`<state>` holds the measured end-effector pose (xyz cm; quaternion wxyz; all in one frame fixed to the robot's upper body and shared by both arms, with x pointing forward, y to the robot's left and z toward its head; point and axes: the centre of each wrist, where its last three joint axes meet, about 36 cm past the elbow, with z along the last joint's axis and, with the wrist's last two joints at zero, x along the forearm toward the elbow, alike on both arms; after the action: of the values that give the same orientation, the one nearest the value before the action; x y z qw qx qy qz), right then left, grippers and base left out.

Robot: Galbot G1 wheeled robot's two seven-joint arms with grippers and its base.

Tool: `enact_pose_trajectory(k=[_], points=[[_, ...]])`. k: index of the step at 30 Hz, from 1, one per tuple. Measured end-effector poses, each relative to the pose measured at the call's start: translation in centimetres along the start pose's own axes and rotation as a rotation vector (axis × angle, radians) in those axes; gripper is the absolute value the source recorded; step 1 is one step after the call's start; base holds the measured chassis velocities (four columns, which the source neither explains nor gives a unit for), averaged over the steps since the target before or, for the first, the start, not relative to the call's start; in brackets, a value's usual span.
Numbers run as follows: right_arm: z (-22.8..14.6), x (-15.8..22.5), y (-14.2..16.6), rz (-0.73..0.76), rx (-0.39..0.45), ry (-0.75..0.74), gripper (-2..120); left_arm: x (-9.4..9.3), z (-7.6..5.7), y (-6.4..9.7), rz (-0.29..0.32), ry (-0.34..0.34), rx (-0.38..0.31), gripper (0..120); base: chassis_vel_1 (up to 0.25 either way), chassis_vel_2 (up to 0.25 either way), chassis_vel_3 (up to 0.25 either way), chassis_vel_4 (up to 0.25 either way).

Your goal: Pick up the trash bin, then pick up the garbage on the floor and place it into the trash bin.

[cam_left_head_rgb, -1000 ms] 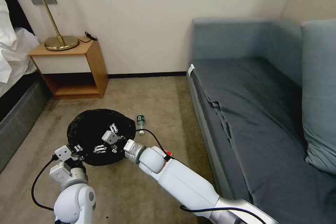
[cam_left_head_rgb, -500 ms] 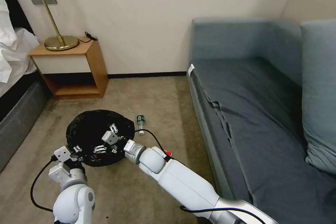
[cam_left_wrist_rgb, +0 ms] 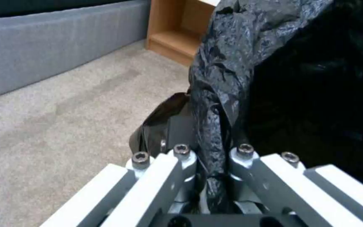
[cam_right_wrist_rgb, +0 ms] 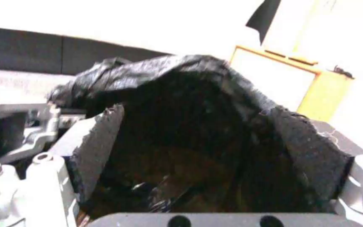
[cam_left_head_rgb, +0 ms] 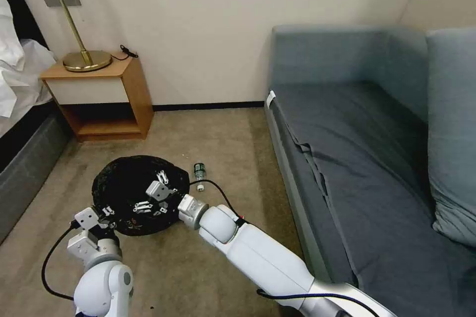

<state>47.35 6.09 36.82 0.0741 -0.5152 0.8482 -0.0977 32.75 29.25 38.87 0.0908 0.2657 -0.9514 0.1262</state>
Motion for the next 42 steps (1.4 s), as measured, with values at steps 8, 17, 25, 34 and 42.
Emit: enact_pose_trajectory(k=[8, 17, 25, 34, 42], points=[[-1.2, 0.7, -1.3, 0.03, -0.005, -0.023, 96, -0.3, -0.7, 0.3, -0.011, -0.017, 0.014, 4, 0.0, 0.0, 0.0, 0.0], [-1.5, 2.0, -3.7, 0.089, -0.012, -0.029, 97, -0.3, -0.9, 0.4, -0.013, -0.021, 0.015, 4, 0.0, 0.0, 0.0, 0.0], [-1.7, 4.8, -6.8, 0.159, -0.023, -0.026, 99, -0.3, -1.4, 0.5, -0.011, -0.027, 0.016, 4, 0.0, 0.0, 0.0, 0.0], [-0.6, 8.8, -7.9, 0.235, -0.053, -0.011, 100, -0.6, -1.7, 0.2, -0.004, -0.034, 0.02, 4, 0.0, 0.0, 0.0, 0.0], [1.0, 11.0, -7.5, 0.268, -0.091, 0.016, 100, -0.6, -1.7, 0.3, 0.0, -0.034, 0.019, 4, 0.0, 0.0, 0.0, 0.0]])
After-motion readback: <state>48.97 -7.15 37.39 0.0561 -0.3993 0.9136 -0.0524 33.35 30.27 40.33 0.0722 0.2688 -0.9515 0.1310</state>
